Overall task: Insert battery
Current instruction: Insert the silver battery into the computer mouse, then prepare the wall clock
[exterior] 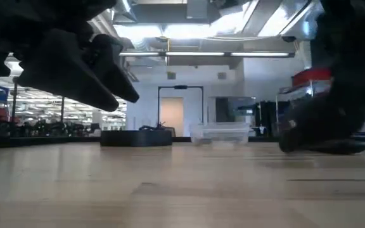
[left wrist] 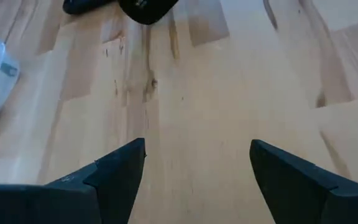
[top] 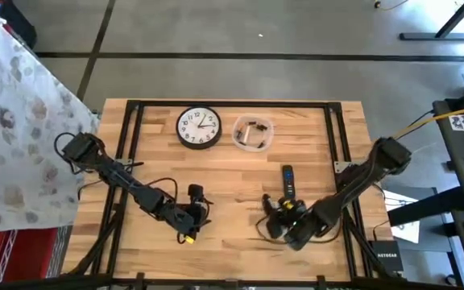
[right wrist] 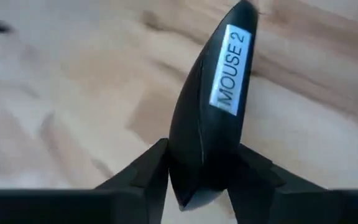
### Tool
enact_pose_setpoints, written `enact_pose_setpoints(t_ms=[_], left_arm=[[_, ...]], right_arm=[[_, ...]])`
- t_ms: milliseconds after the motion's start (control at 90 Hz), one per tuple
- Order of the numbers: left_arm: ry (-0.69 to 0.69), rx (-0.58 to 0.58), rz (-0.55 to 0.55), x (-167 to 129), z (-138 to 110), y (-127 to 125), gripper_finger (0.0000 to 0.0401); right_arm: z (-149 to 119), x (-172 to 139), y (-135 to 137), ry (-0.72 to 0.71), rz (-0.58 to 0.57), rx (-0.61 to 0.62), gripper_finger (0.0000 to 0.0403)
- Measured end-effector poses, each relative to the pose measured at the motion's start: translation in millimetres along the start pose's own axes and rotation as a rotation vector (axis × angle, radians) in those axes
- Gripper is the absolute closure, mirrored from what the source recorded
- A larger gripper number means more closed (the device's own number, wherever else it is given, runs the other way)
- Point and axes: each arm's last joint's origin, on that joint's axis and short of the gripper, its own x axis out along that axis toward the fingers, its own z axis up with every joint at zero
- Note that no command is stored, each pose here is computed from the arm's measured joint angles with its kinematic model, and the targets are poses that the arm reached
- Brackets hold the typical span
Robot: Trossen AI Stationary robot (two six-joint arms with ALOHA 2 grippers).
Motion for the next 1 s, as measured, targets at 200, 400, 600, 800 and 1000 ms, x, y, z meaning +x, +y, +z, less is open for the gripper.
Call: enact_pose_setpoints(t_ms=[200, 400, 600, 800, 1000], left_arm=[[0.005, 0.002, 0.001, 0, 0, 0, 0.0127], [0.006, -0.011, 0.002, 0, -1, 0, 0.0127], [0.008, -0.091, 0.075, -6, 1, 7, 0.0127], [0.149, -0.240, 0.249, -13, -3, 70, 0.0127], [0.273, -0.275, 0.346, 5, -18, 156, 0.0127]], right_arm=[[1, 1, -16, 0.019, -0.035, 0.026, 0.0216], [6, -6, -26, 0.013, -0.130, 0.027, 0.0171], [18, -28, -13, -0.027, -0.173, -0.054, 0.0167], [28, -38, 21, -0.343, 0.037, -0.185, 0.0166], [39, -25, 46, -0.585, 0.100, -0.269, 0.0166]])
